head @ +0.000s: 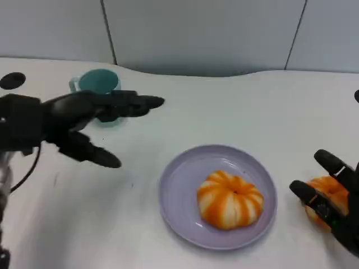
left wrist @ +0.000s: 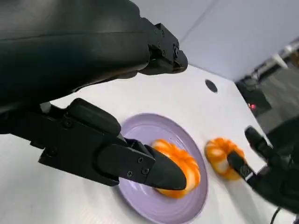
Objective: Grasp the bread from the table and place it into the plate.
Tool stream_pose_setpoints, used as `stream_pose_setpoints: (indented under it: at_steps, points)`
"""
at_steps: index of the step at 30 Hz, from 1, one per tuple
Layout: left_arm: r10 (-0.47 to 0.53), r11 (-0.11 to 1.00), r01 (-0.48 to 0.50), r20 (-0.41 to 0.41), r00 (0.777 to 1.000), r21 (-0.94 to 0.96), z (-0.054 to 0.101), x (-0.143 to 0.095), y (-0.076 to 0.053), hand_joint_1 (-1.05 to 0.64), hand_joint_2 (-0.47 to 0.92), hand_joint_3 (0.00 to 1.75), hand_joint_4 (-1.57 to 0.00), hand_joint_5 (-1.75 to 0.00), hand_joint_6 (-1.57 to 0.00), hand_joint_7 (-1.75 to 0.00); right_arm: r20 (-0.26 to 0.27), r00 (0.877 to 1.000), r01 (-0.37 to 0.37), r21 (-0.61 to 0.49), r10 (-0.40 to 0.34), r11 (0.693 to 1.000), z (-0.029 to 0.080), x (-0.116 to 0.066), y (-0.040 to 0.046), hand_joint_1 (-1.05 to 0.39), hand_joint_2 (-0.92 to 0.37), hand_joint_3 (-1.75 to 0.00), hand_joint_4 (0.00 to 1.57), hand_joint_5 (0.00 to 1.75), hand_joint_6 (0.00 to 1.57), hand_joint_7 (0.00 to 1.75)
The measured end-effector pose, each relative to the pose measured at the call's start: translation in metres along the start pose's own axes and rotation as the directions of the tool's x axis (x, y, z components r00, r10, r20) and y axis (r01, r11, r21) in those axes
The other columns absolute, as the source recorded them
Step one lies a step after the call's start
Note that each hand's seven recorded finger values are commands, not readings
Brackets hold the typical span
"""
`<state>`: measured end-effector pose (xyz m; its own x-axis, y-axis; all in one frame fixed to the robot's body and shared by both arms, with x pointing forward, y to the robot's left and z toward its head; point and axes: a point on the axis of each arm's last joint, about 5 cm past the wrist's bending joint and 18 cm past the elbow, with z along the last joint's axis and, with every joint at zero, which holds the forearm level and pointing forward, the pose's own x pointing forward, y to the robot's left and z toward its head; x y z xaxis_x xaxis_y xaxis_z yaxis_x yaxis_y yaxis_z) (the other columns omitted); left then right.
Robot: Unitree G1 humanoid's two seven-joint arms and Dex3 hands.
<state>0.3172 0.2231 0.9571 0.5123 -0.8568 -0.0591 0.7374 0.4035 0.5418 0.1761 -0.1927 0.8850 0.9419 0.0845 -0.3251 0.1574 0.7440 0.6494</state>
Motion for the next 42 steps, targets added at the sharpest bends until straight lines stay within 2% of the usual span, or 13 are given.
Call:
stream_pose_setpoints:
  at_steps: [4,6,8,12,15,16,17,18,20,25,30,36,42]
  points:
    - [0.034,0.994,-0.042,-0.075,0.997,-0.097,-0.017,-0.026,-0.016,-0.85,0.92,0.11,-0.11,-0.2,-0.16,-0.01,0.0,1.0,0.007,-0.006,-0.007,1.0,0.0,0.0,-0.0003,-0.33,-0.92,-0.33,0.53,0.91,0.65,0.38]
    - [0.046,0.988,-0.061,-0.107,0.993,-0.141,-0.024,-0.034,-0.027,-0.81,0.92,0.1,-0.31,-0.3,-0.26,-0.05,0.001,1.0,0.007,-0.007,-0.007,1.0,0.0,0.0,-0.0002,-0.33,-0.92,-0.32,0.53,0.91,0.65,0.38]
    - [0.087,0.978,-0.113,-0.151,0.985,-0.176,-0.031,-0.043,-0.038,-0.8,0.92,0.13,-0.41,-0.36,-0.33,-0.06,0.001,1.0,0.006,-0.007,-0.006,1.0,0.0,0.0,-0.0001,-0.33,-0.92,-0.32,0.53,0.91,0.64,0.38]
    - [0.124,0.957,-0.181,-0.245,0.962,-0.227,-0.043,-0.057,-0.062,-0.71,0.92,0.16,-0.38,-1.04,-0.61,-0.07,0.002,1.0,0.008,-0.007,-0.008,1.0,0.0,0.0,-0.0003,-0.33,-0.92,-0.33,0.53,0.91,0.65,0.39]
    - [0.147,0.938,-0.227,-0.293,0.945,-0.26,-0.047,-0.062,-0.071,-0.69,0.92,0.16,-0.37,-1.19,-0.66,-0.08,0.001,1.0,0.007,-0.008,-0.007,1.0,0.0,0.0,-0.0002,-0.33,-0.92,-0.33,0.53,0.91,0.64,0.39]
    - [0.151,0.934,-0.236,-0.305,0.94,-0.267,-0.048,-0.063,-0.073,-0.59,0.92,0.12,-0.36,-1.5,-0.55,-0.78,0.001,1.0,0.007,-0.008,-0.007,1.0,0.0,0.0,-0.0002,-0.33,-0.92,-0.33,0.53,0.91,0.65,0.39]
    - [0.154,0.929,-0.247,-0.317,0.936,-0.277,-0.048,-0.063,-0.075,-0.55,0.92,0.11,-0.36,-1.62,-0.45,-1.16,0.001,1.0,0.007,-0.008,-0.007,1.0,0.0,0.0,-0.0003,-0.33,-0.92,-0.32,0.52,0.91,0.65,0.39]
    - [0.161,0.918,-0.265,-0.334,0.929,-0.295,-0.049,-0.063,-0.077,-0.51,0.92,0.1,-0.45,-1.69,-0.41,-1.51,0.001,1.0,0.007,-0.008,-0.007,1.0,0.0,0.0,-0.0003,-0.33,-0.92,-0.32,0.52,0.92,0.65,0.39]
    - [0.172,0.894,-0.305,-0.376,0.911,-0.33,-0.05,-0.062,-0.086,-0.48,0.92,0.1,-0.5,-1.73,-0.38,-1.68,0.0,1.0,0.005,-0.008,-0.005,1.0,0.0,0.0,-0.0001,-0.33,-0.92,-0.32,0.52,0.92,0.65,0.39]
    - [0.158,0.874,-0.337,-0.45,0.879,-0.35,-0.049,-0.059,-0.098,-0.39,0.87,0.09,-0.75,-1.75,-0.57,-1.74,0.001,1.0,0.005,-0.009,-0.005,1.0,0.0,0.0,-0.0002,-0.34,-0.92,-0.31,0.52,0.92,0.64,0.4]
    - [0.169,0.853,-0.391,-0.525,0.834,-0.347,-0.042,-0.056,-0.112,-0.36,0.83,0.06,-0.78,-1.75,-0.62,-1.75,0.001,1.0,0.006,-0.009,-0.006,1.0,0.0,-0.001,-0.0003,-0.34,-0.92,-0.3,0.53,0.92,0.66,0.41]
    - [0.228,0.826,-0.468,-0.574,0.787,-0.313,-0.03,-0.048,-0.127,-0.42,0.88,0.07,-0.82,-1.75,-0.65,-1.75,0.001,1.0,0.01,-0.008,-0.01,1.0,0.001,-0.001,0.0,-0.33,-0.92,-0.31,0.53,0.92,0.64,0.41]
    - [0.212,0.871,-0.437,-0.629,0.748,-0.226,-0.024,-0.036,-0.125,-0.44,0.92,0.08,-0.76,-1.75,-0.61,-1.75,0.0,1.0,0.01,-0.009,-0.01,1.0,0.001,-0.001,0.0001,-0.34,-0.92,-0.34,0.53,0.91,0.65,0.41]
